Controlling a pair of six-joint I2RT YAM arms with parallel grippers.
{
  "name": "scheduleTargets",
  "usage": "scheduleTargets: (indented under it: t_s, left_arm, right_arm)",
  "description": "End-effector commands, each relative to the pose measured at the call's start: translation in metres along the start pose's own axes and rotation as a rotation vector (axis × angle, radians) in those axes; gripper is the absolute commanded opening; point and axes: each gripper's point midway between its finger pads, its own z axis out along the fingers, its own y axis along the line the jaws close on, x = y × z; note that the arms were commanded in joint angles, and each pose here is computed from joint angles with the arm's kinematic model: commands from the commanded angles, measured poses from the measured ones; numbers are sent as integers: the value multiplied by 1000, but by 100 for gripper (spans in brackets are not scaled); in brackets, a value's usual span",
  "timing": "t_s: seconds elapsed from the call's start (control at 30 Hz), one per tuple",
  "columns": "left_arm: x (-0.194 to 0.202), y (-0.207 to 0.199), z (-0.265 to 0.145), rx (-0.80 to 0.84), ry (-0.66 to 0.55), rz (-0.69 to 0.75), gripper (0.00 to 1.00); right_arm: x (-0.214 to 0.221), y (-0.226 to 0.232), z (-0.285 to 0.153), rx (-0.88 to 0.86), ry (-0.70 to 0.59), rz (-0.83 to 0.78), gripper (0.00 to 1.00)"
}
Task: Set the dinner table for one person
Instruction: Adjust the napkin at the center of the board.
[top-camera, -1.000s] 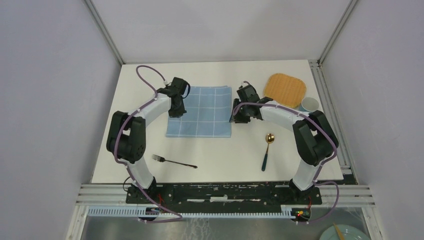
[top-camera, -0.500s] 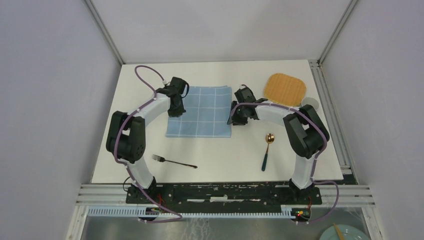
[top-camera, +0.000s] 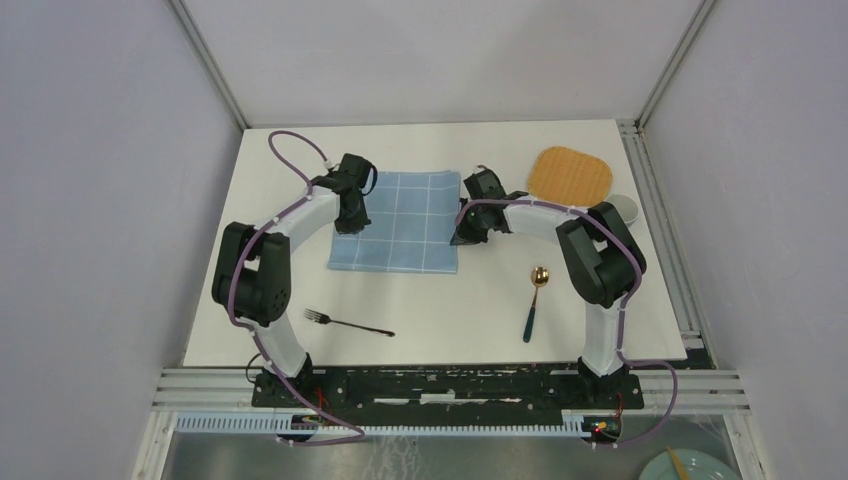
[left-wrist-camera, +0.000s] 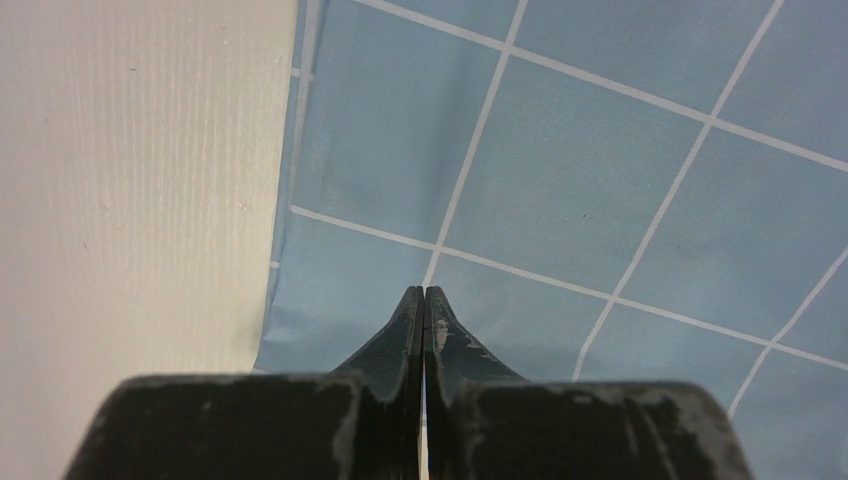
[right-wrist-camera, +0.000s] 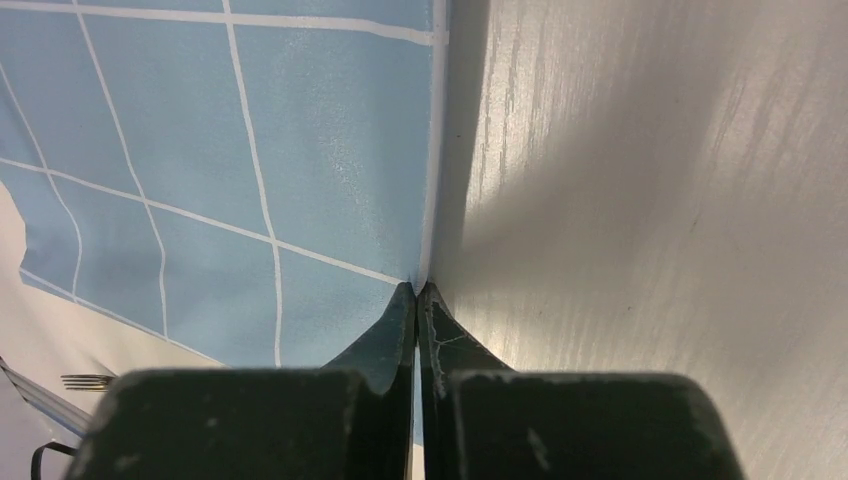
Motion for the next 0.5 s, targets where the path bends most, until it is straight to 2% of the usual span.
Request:
scheduleTargets:
  t_s: [0.0, 0.47]
  left_arm:
    - [-16, -4, -9, 31, -49, -40, 2]
    - [-17, -6, -7, 39, -45, -45, 2]
  right_arm:
    - [-1, -3, -2, 36, 4, -1, 0]
    - [-8, -40, -49, 160, -64, -3, 0]
